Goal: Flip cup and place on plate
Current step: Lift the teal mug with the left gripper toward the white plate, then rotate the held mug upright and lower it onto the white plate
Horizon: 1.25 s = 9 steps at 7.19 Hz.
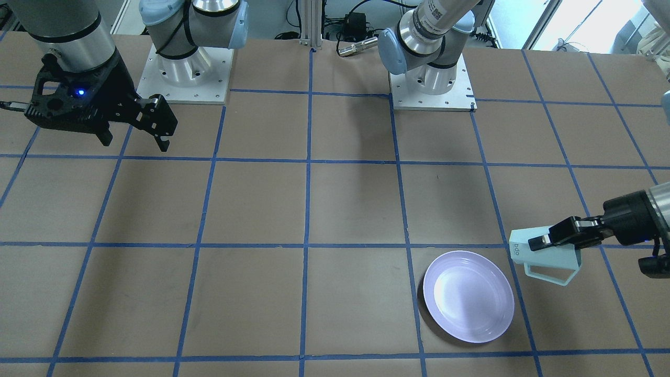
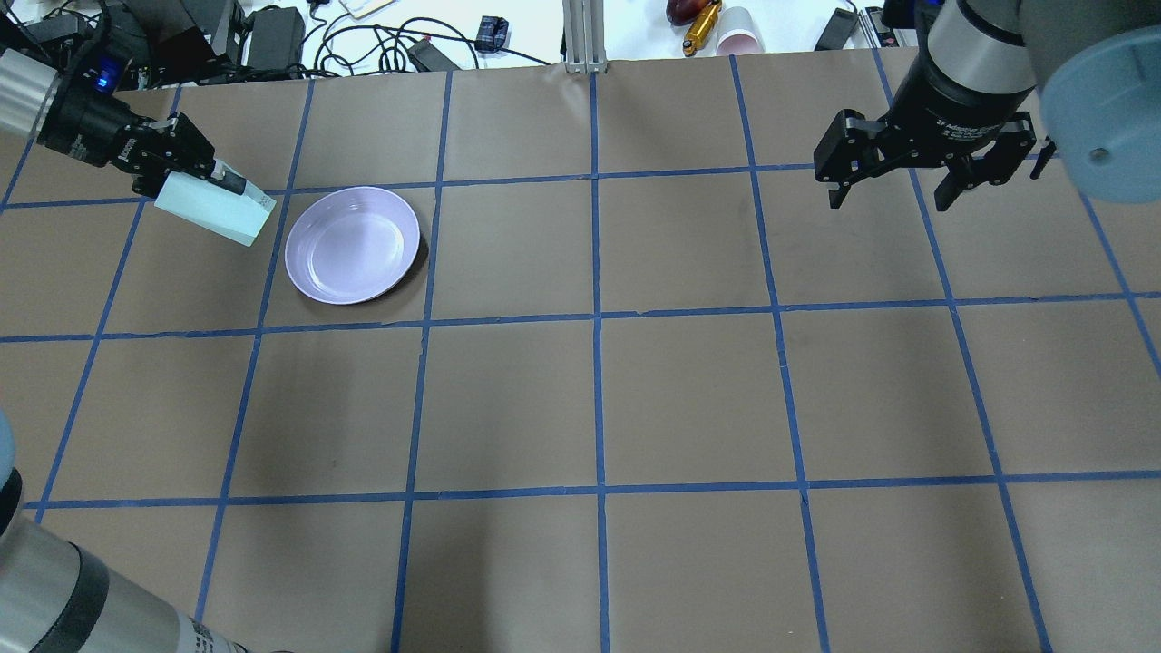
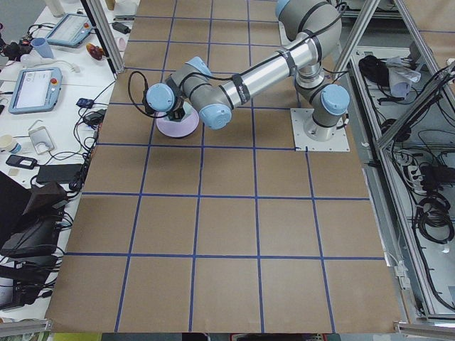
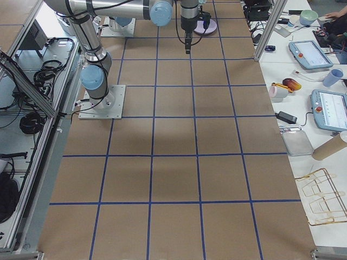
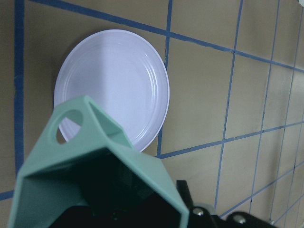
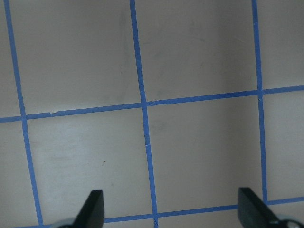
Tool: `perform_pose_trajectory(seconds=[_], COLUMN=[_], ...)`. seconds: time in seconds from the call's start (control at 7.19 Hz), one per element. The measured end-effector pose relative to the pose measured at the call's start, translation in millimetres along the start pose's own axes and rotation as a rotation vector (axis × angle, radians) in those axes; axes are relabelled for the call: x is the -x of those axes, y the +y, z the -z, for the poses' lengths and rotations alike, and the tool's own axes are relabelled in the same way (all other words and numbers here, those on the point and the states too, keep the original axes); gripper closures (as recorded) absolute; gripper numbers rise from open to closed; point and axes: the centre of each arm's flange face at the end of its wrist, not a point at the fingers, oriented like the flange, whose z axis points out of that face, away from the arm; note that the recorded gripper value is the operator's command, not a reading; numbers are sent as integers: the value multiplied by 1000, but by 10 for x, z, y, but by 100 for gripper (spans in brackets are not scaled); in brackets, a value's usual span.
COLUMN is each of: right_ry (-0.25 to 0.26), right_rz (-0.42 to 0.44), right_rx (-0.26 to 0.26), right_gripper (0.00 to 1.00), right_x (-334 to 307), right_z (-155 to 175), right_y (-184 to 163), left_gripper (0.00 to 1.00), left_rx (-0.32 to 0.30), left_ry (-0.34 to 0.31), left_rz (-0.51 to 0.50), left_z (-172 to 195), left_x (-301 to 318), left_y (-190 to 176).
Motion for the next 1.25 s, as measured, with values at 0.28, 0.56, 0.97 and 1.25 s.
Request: perform_pose_trajectory(seconds=[0.28, 0.56, 0.97, 1.25], right_ry=[-1, 0, 0, 0], right_rz=[0, 0, 0, 0], right_rx=[0, 1, 1, 0], right_gripper=[0, 0, 0, 0], right_x=[1, 0, 0, 0], right_z=[-2, -5, -5, -2], right_y=[-1, -3, -3, -2], left_gripper=[100, 100, 100, 100], left_rx=[-10, -31, -52, -70], left_ry=[-69, -143, -294, -394], left_rz=[6, -14, -117, -185], left_z=[-301, -580, -938, -1148], left_x=[-311, -534, -767, -836], left_y=[-60, -143, -178, -144])
